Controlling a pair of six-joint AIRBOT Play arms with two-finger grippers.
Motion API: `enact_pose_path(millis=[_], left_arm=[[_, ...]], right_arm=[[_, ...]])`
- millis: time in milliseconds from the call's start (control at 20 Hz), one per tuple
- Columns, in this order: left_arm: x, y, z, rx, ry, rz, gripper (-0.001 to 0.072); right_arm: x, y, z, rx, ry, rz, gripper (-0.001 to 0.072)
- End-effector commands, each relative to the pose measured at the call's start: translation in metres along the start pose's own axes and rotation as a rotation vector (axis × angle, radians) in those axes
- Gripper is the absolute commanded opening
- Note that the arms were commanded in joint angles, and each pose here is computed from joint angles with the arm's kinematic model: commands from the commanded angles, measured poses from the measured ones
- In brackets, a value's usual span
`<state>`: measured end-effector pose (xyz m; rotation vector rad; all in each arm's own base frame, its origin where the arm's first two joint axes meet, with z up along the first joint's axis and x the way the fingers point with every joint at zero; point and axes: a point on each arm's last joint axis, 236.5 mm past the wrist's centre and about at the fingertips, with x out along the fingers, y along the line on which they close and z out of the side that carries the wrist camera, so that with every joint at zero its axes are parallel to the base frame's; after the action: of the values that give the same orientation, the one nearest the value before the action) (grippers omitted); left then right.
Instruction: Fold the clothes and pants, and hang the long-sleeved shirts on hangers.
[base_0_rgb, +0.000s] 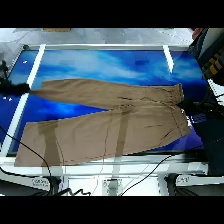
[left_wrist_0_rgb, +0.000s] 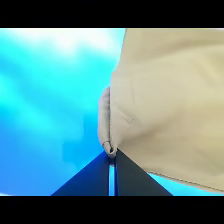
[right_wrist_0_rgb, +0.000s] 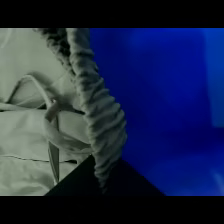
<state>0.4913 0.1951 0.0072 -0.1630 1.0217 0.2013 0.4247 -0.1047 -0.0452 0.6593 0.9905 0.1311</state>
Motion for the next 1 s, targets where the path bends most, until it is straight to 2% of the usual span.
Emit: enact_pose_path(millis=[0,300,350,400,450,500,550,750,950], left_arm=[[0.029,0.025,-0.065,-0.051,0.157,0.015,0.0011],[0.040,0.028,-0.075,-0.062,0.189,0.012,0.0012],[0.039,0.028,-0.075,-0.063,0.189,0.013,0.0013],[0.038,0.028,-0.077,-0.063,0.197,0.011,0.0105],[0.036,0.027,-0.080,-0.063,0.211,0.007,0.0408],[0.034,0.026,-0.080,-0.063,0.212,0.006,0.0681],[0.028,0.025,-0.079,-0.061,0.213,0.004,0.0712],[-0.017,0.036,-0.056,-0.009,0.138,0.073,0.0705],[-0.084,0.056,-0.046,0.067,0.100,0.200,0.0701]], right_arm=[[0.000,-0.006,-0.007,-0.017,0.029,-0.029,0.0024],[0.000,-0.007,-0.006,-0.018,0.026,-0.034,0.0024],[0.000,-0.008,-0.006,-0.019,0.027,-0.035,0.0071],[0.000,-0.008,-0.006,-0.019,0.026,-0.036,0.0425],[-0.001,-0.008,-0.005,-0.015,0.024,-0.036,0.0720],[-0.002,-0.008,-0.003,-0.005,0.021,-0.038,0.0708],[-0.005,-0.008,0.002,0.003,0.014,-0.050,0.0707],[-0.037,-0.008,0.021,-0.052,0.073,-0.140,0.0694],[-0.109,-0.040,0.016,-0.089,0.257,-0.428,0.0682]])
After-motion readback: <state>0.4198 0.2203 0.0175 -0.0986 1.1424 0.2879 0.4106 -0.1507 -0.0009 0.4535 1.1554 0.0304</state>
